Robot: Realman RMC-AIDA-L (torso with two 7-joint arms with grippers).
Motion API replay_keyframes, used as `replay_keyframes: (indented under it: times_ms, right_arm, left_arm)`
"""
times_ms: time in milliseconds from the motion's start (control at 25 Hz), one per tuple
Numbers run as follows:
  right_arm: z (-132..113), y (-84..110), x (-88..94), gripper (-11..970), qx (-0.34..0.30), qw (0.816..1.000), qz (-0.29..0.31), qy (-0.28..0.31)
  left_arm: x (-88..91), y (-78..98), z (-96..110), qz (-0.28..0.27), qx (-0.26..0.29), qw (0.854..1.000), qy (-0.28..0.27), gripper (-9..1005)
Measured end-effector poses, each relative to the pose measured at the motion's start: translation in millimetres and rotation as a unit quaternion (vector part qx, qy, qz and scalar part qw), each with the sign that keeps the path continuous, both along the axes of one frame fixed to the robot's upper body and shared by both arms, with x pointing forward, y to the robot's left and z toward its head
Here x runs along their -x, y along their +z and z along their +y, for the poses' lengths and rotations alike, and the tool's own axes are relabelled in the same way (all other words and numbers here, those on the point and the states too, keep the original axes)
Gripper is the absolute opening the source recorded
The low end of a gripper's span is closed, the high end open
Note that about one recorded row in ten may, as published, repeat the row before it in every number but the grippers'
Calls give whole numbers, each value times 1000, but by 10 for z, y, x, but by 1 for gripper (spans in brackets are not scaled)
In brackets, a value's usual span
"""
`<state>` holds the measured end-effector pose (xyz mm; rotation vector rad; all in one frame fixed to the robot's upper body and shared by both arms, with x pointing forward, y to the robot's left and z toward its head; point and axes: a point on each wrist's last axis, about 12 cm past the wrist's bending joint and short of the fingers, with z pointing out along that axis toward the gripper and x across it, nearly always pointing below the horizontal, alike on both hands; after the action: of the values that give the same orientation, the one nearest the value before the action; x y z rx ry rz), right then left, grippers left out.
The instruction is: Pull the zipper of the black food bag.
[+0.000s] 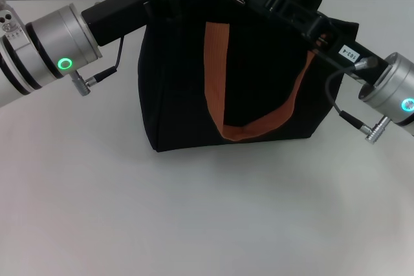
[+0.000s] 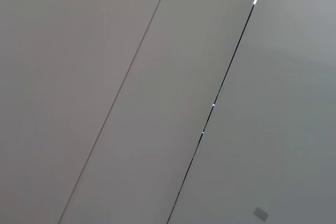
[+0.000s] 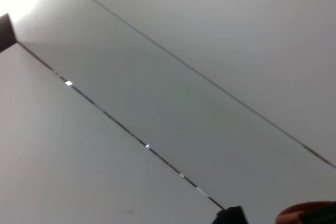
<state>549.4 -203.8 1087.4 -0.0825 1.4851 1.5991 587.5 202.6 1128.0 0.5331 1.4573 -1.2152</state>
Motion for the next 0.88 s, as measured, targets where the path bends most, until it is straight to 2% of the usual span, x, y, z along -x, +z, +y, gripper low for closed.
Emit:
replay_keyframes:
  times_ms: [480, 880]
  right_arm:
    - [-31, -59, -32, 493, 10, 999, 30, -13]
    - [57, 27, -189, 494, 22, 999, 34, -4]
  left_arm:
    - [-7, 8, -2, -1, 1, 1000, 0, 51]
    - [-29, 39, -41, -11, -3, 1000, -5, 51]
